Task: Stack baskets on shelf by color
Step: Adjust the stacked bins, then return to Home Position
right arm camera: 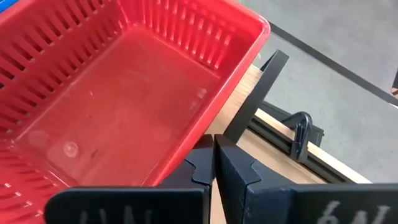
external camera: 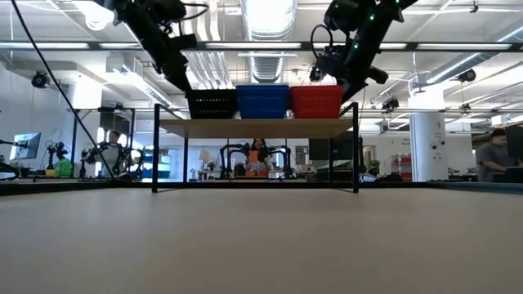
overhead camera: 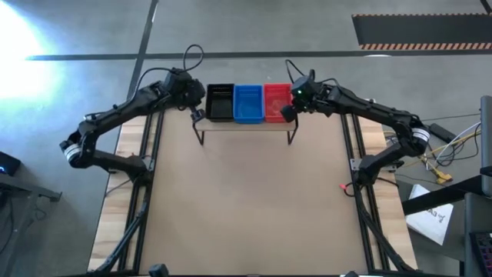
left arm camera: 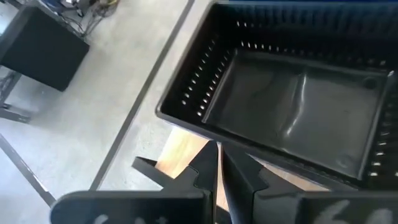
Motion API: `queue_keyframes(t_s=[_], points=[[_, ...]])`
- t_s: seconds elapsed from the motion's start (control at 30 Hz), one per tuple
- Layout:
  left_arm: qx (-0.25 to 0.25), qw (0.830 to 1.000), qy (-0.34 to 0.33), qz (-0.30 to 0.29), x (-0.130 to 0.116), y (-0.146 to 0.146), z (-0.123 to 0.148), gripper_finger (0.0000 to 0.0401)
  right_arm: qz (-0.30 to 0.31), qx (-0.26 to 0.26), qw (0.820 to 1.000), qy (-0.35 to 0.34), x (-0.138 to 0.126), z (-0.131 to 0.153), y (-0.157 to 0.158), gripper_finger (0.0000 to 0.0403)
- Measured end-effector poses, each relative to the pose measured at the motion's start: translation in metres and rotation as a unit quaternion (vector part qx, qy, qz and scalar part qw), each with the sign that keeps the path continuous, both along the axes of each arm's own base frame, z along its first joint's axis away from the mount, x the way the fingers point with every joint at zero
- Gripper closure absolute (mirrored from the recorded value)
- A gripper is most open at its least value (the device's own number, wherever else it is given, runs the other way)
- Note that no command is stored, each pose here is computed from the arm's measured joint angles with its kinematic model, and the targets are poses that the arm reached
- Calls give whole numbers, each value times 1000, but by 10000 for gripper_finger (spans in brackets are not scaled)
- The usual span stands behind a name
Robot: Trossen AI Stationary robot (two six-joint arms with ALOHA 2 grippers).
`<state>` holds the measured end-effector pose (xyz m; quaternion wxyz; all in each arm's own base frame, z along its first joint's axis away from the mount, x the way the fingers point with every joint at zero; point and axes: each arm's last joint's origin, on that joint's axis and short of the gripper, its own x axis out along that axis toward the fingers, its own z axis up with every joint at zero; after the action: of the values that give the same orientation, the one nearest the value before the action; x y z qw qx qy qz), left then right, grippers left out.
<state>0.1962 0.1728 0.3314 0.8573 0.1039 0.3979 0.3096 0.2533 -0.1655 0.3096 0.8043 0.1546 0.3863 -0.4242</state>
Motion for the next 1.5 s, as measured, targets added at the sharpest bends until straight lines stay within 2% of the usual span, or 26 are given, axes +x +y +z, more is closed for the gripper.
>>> queue_keyframes(t_s=[0.33, 0.5, 0.6, 0.7, 0.8, 0.93, 1.07, 1.2, 1.37, 1.5], points=[[1, 1000, 0, 2, -11, -9, 7, 397, 3, -1, 1000, -6, 5, -2, 0, 394], [-9, 1000, -5, 6, -19, -16, 11, 397, 17, -21, 999, -20, -12, 19, 12, 394], [-17, 999, -33, -10, -30, -28, 19, 397, 60, -37, 997, -29, -29, 30, 28, 394], [-26, 995, -90, -31, -46, -45, 23, 397, 149, -24, 987, -60, -48, 29, 52, 394], [-40, 986, -152, -46, -63, -63, 17, 397, 241, 6, 963, -124, -65, 11, 80, 394], [-42, 975, -212, -45, -82, -83, -2, 397, 361, 41, 902, -232, -77, -30, 116, 394], [-41, 963, -263, -48, -93, -95, -21, 397, 409, 28, 852, -326, -83, -64, 142, 394], [-37, 957, -284, -53, -99, -101, -33, 397, 453, 29, 809, -373, -90, -93, 163, 394], [-42, 952, -299, -48, -104, -105, -39, 397, 504, 48, 775, -378, -100, -118, 183, 394], [-48, 950, -306, -45, -105, -106, -40, 397, 511, 46, 774, -371, -107, -128, 194, 394]])
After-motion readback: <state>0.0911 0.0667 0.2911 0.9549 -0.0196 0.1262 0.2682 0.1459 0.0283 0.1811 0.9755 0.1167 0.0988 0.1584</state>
